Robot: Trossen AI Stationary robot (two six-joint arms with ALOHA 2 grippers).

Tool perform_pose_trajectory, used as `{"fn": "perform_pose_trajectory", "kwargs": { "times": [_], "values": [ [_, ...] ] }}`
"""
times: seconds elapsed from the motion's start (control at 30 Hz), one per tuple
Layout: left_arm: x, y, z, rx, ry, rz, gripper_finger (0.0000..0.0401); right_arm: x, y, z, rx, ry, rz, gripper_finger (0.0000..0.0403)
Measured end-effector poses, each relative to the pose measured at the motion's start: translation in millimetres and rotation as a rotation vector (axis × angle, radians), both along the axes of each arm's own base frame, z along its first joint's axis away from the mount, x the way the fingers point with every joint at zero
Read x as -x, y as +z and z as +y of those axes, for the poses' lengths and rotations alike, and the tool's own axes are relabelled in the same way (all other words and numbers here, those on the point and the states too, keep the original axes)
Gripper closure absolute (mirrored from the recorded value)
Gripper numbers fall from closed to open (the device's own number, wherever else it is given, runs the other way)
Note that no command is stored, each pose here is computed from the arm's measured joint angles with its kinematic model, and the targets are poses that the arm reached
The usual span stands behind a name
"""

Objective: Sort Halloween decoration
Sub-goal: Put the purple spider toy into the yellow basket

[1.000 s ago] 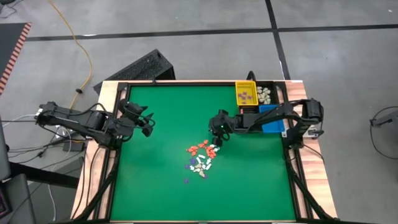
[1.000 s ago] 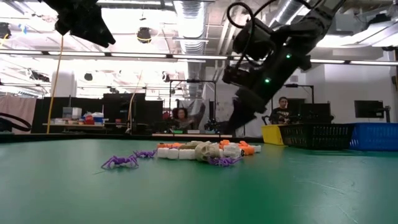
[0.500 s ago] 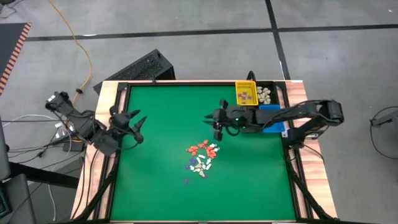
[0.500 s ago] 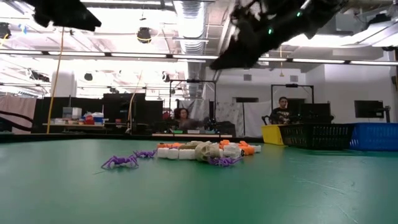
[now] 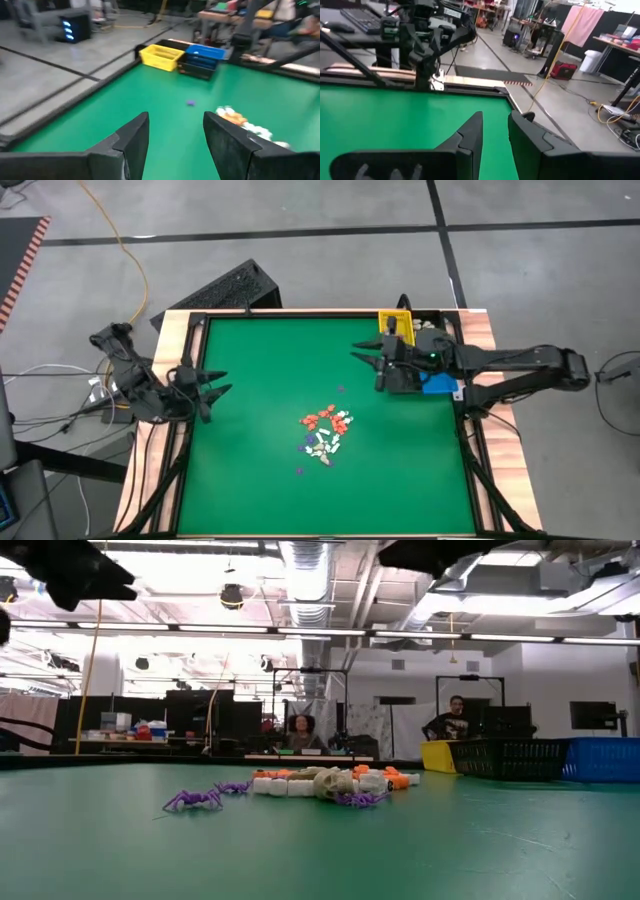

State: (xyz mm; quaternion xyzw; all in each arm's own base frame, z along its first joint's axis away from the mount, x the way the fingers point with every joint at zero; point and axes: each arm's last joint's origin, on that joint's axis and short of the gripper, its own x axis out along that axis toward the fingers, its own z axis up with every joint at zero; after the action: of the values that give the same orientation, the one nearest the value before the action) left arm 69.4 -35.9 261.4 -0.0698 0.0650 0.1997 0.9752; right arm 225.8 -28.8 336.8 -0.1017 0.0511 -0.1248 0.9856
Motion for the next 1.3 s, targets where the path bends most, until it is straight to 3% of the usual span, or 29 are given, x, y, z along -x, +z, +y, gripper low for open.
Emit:
{"fn": "perform_pose_trajectory", "kwargs": {
  "times": [0.3,0.5,0.63,0.97,1.13,1.3],
  "values": [
    [16,-20,9,0.09,-0.23,-0.158,0.0223,25,0,3,-0.041,0.011,0.084,0.0289],
    [12,-21,0,0.011,-0.447,-0.294,0.0223,50,15,6,-0.031,0.024,0.019,0.0289],
    [9,-27,-2,0.014,-0.402,-0.323,0.0223,69,8,8,-0.048,0.022,-0.033,0.0289],
    [4,-44,-6,0.066,-0.44,-0.271,0.0223,76,-75,10,-0.293,0.025,-0.204,0.0289],
    [2,-47,-5,0.089,-0.448,-0.254,0.0223,70,-95,13,-0.381,0.036,-0.153,0.0289],
    [-1,-50,0,0.091,-0.409,-0.235,0.0223,60,-99,22,-0.346,0.094,-0.123,0.0289]
  ]
}}
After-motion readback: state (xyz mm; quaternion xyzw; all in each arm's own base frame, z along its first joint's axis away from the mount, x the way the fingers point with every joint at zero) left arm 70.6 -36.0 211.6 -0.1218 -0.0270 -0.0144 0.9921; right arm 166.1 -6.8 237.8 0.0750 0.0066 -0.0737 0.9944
